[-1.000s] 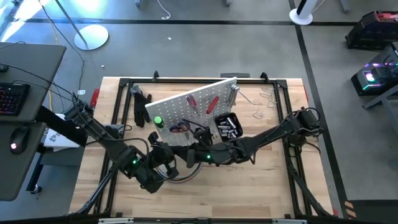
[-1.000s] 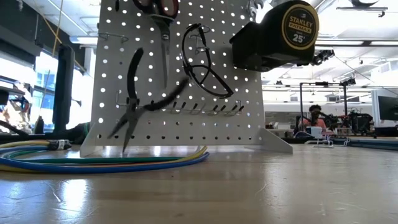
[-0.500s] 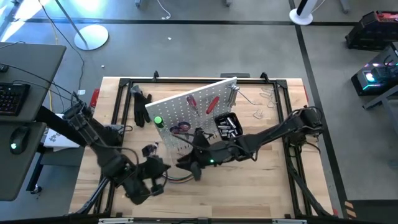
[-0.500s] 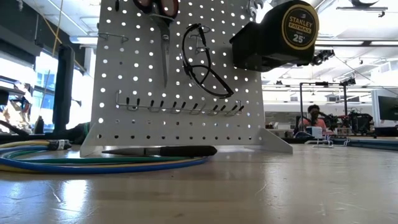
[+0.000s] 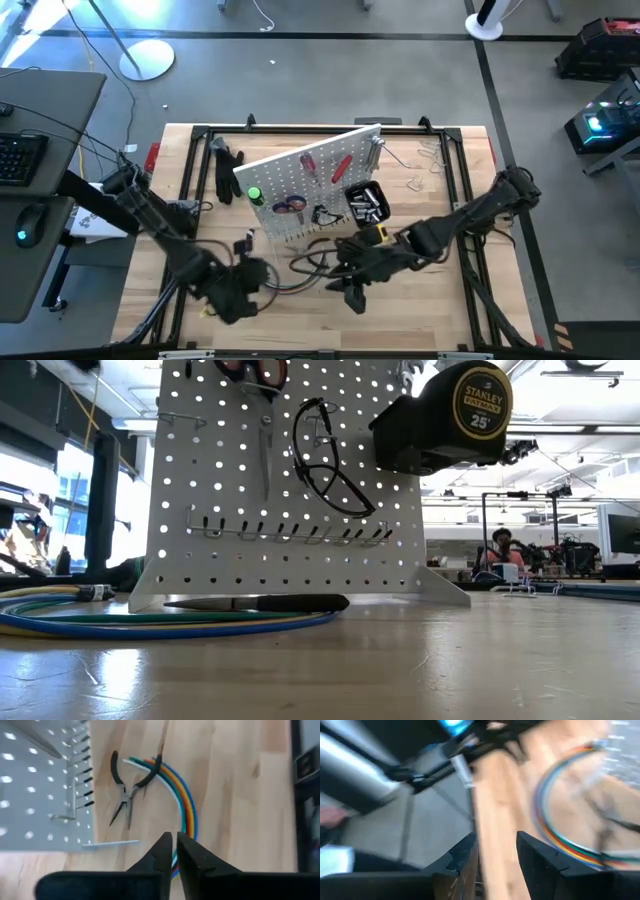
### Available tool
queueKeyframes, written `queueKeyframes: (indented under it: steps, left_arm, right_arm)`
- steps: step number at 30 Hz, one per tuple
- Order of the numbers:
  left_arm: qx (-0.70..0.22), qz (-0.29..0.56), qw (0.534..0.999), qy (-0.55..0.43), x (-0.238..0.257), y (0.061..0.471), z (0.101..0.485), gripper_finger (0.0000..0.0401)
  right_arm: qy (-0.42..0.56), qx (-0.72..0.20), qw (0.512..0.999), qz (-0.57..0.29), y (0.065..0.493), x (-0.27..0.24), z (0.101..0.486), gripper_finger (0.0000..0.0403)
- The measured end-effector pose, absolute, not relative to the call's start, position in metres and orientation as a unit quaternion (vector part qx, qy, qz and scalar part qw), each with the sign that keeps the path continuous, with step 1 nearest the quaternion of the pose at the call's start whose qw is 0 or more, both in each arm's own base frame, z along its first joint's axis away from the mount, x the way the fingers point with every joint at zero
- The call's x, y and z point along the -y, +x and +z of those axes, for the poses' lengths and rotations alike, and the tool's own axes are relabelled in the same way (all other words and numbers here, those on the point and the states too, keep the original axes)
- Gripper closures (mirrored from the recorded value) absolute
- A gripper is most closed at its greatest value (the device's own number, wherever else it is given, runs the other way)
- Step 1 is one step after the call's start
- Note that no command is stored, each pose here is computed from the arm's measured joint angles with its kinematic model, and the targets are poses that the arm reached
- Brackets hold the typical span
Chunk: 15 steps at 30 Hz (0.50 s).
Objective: Hang tools onto peg board
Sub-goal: Hang the plier on the peg board
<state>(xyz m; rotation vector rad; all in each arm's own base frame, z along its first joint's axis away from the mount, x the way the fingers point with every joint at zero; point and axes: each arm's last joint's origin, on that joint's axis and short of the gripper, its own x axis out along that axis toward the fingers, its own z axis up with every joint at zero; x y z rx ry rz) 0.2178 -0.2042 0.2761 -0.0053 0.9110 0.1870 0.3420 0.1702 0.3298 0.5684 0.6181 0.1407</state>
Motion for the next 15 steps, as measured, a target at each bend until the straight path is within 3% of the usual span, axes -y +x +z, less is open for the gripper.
queueKeyframes:
  steps: [8, 15]
  left_arm:
    - [-0.391, -0.041, 0.919, -0.007, 0.173, 0.275, 0.241, 0.0305]
    - [-0.374, -0.084, 0.922, 0.057, 0.132, 0.315, 0.219, 0.0230]
  right_arm:
    - [0.339, -0.275, 0.894, -0.099, 0.315, -0.188, 0.326, 0.0272]
    - [0.390, -0.259, 0.873, -0.138, 0.302, -0.202, 0.324, 0.0272]
